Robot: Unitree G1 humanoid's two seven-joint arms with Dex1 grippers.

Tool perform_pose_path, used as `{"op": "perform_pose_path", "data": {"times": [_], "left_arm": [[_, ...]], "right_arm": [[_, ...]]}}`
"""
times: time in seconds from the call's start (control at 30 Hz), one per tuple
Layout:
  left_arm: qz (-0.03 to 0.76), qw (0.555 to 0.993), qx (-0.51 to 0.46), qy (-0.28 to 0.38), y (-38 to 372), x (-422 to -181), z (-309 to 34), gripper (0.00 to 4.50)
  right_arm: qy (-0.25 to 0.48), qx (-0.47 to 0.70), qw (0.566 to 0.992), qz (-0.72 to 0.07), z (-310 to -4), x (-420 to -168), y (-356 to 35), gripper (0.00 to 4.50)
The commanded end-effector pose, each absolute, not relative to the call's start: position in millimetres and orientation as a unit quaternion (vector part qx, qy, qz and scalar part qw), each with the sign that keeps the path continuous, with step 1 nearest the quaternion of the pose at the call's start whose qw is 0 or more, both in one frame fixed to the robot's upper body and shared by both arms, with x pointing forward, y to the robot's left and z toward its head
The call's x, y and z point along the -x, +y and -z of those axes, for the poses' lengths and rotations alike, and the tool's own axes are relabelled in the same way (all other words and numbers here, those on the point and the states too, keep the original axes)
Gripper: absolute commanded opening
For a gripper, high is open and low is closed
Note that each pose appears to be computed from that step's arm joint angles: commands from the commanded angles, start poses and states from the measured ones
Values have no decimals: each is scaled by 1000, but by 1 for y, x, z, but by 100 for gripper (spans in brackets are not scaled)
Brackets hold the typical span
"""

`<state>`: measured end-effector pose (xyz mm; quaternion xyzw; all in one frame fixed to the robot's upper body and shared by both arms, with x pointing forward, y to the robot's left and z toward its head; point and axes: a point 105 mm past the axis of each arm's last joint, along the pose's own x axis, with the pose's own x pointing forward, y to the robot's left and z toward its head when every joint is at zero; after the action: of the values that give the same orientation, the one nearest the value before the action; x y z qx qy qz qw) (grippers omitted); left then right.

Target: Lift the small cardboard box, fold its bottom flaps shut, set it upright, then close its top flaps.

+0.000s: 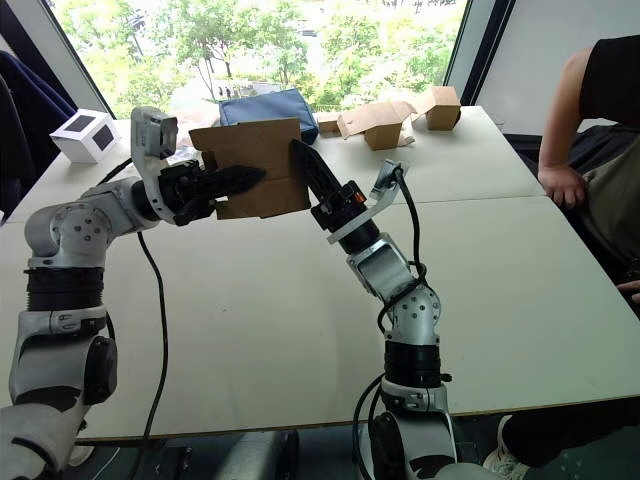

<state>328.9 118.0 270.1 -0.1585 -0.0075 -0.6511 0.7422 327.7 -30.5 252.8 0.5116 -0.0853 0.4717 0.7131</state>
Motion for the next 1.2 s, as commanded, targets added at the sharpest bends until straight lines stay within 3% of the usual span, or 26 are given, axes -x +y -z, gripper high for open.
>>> {"op": "perform_pose_path", "data": {"times": [0.03, 0.47, 0.57, 0.67, 0.7, 0.93, 1.2], "left_arm": [[653, 743, 147, -20, 113, -329, -278, 0], [664, 733, 144, -8, 126, -318, -283, 0], [664, 734, 144, -11, 126, -319, -285, 0], [666, 731, 145, -13, 124, -319, -286, 0], [667, 731, 145, -13, 123, -319, -286, 0], [671, 728, 143, -10, 121, -318, -285, 0], [663, 734, 146, -5, 120, -322, -280, 0]], "right_arm": [[-92, -482, 682, -543, -273, -300, -5, 227], [-106, -450, 728, -506, -262, -302, -68, 227], [-106, -447, 741, -490, -258, -308, -73, 143], [-105, -442, 750, -482, -256, -312, -71, 16], [-105, -438, 752, -481, -256, -313, -69, 2], [-82, -402, 769, -490, -247, -313, -53, 2], [-70, -394, 747, -531, -245, -302, -39, 2]]}}
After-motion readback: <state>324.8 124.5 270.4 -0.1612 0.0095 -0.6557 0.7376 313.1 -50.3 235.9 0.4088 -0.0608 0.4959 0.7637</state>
